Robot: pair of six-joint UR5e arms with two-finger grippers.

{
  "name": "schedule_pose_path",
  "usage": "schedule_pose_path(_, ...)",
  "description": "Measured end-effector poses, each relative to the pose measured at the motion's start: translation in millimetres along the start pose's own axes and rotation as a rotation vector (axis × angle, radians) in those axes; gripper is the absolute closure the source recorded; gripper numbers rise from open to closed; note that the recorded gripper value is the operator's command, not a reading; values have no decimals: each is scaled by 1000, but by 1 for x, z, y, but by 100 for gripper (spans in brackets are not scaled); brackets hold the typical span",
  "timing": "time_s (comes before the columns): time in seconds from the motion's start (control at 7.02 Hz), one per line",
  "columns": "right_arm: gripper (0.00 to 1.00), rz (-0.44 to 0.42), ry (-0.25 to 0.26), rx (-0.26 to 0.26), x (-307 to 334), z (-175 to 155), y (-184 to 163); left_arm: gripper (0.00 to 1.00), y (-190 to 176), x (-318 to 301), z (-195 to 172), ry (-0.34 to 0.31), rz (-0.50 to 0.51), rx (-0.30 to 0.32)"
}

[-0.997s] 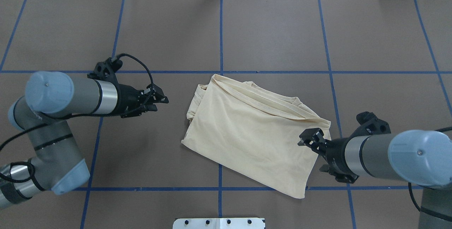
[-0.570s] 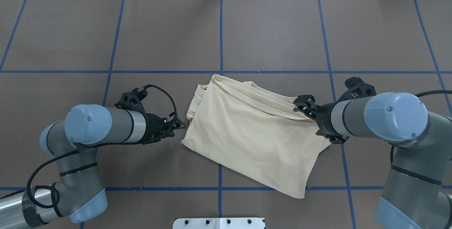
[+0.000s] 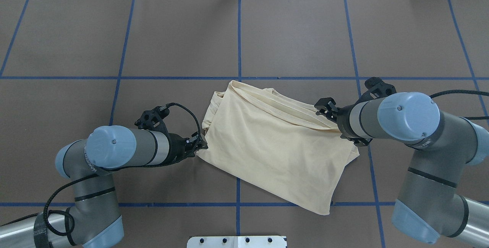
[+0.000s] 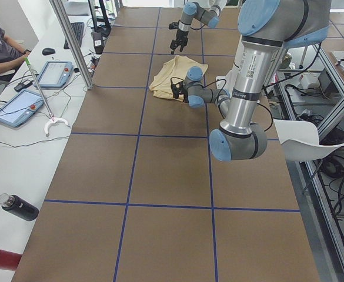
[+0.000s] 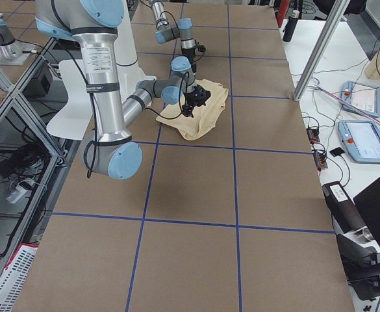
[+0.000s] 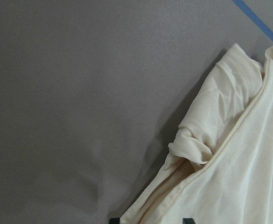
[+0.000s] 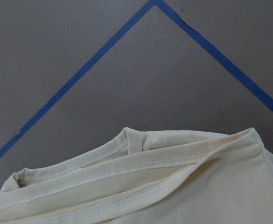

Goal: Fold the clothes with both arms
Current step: 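Lift the shirt edge with the left gripper and fold it toward the right gripper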

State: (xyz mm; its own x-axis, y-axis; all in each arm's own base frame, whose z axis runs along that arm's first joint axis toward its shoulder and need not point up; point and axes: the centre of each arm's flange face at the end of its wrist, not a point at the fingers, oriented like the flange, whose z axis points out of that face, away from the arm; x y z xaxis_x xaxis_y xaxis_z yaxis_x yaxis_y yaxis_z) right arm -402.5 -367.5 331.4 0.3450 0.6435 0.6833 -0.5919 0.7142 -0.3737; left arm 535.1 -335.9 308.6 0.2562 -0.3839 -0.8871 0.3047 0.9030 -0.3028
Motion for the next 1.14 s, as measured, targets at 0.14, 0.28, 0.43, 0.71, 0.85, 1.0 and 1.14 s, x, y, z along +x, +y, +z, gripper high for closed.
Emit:
schedule_pose_path(0.14,0,-4,4,2,0,3,-1,58,0,0,3,-4,0,1)
schedule_pose_path(0.28,0,-6,6,3,0,4,-1,72,0,1,5,-6,-1,2)
schedule_pose_path(0.43,0,-6,8,4,0,6,-1,100,-1,-1,9,-12,-1,4)
schedule_pose_path(0.71,0,-6,15,6,1,9,-1,100,-2,-1,10,-14,-1,8)
schedule_pose_path(0.85,0,-6,17,7,1,11,-2,100,-8,1,6,-7,2,15)
schedule_pose_path(1.0,0,-6,19,7,1,12,-1,100,-23,5,-1,3,20,36)
schedule_pose_path(1.14,0,-6,20,7,2,14,-1,100,-45,10,-10,12,62,68)
